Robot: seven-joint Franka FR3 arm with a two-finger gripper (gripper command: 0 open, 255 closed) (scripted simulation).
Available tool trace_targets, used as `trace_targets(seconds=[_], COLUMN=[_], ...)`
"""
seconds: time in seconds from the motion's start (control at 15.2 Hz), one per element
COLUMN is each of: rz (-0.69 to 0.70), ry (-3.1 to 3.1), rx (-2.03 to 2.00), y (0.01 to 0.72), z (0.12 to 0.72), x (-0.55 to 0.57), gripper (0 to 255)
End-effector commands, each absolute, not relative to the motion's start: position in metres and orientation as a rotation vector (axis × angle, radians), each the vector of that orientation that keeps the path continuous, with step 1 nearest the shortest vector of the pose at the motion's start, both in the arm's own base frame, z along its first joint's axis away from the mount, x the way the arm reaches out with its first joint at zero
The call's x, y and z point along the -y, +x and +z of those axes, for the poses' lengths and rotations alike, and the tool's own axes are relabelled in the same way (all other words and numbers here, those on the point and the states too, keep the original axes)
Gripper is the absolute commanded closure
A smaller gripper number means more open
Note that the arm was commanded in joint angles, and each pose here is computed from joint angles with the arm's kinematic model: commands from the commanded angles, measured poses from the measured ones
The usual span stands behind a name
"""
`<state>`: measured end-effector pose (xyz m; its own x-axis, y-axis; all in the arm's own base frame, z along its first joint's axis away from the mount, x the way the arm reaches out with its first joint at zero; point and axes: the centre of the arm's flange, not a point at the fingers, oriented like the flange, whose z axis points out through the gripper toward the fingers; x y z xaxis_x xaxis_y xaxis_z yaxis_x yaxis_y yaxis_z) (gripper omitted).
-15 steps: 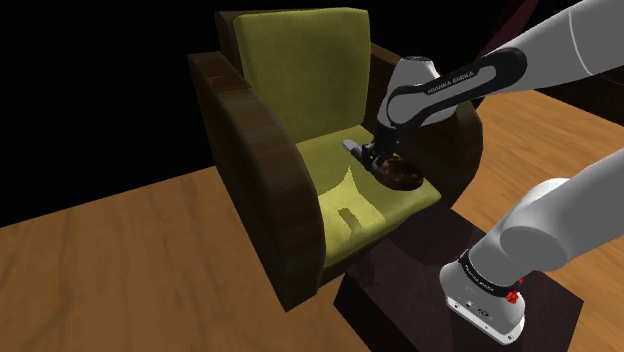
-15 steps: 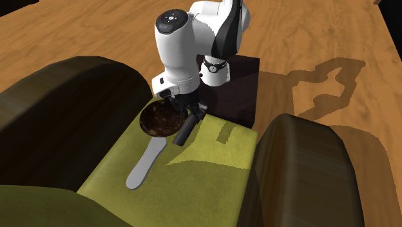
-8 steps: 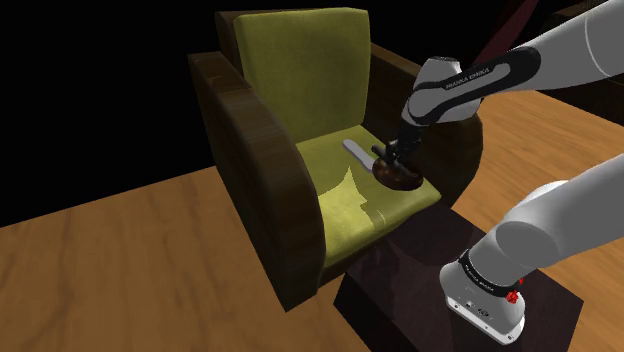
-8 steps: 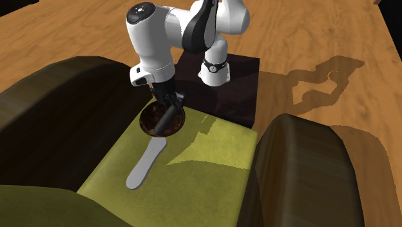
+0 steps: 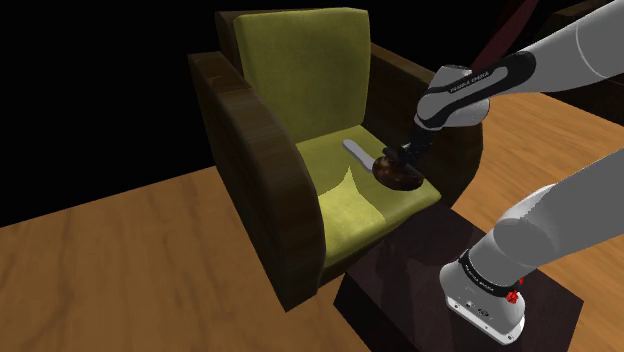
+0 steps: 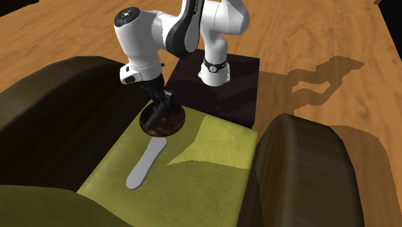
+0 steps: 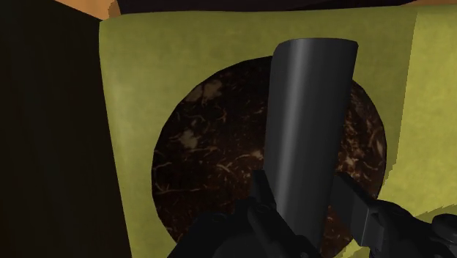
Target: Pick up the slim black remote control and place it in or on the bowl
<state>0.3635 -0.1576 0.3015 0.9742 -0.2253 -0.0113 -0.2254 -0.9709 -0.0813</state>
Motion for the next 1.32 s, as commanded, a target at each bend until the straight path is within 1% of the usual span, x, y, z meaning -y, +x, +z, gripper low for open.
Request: trace_targets(seconds=[0.0,0.33,0.86,0.92,1.25], rz=[0.002,0.002,0.002,0.002,0.002], ry=[-3.040,-3.040,-3.040,-3.040,-3.040], rx=[-0.347,-0.347,-0.347,-0.347,-0.347], y=[0.363,0.363,0.363,0.363,0.363], z=[0.291,0.262,0.262,0.262,0.262], x=[0.158,0.158,0.158,0.158,0.158], gripper=[255,255,255,0,0])
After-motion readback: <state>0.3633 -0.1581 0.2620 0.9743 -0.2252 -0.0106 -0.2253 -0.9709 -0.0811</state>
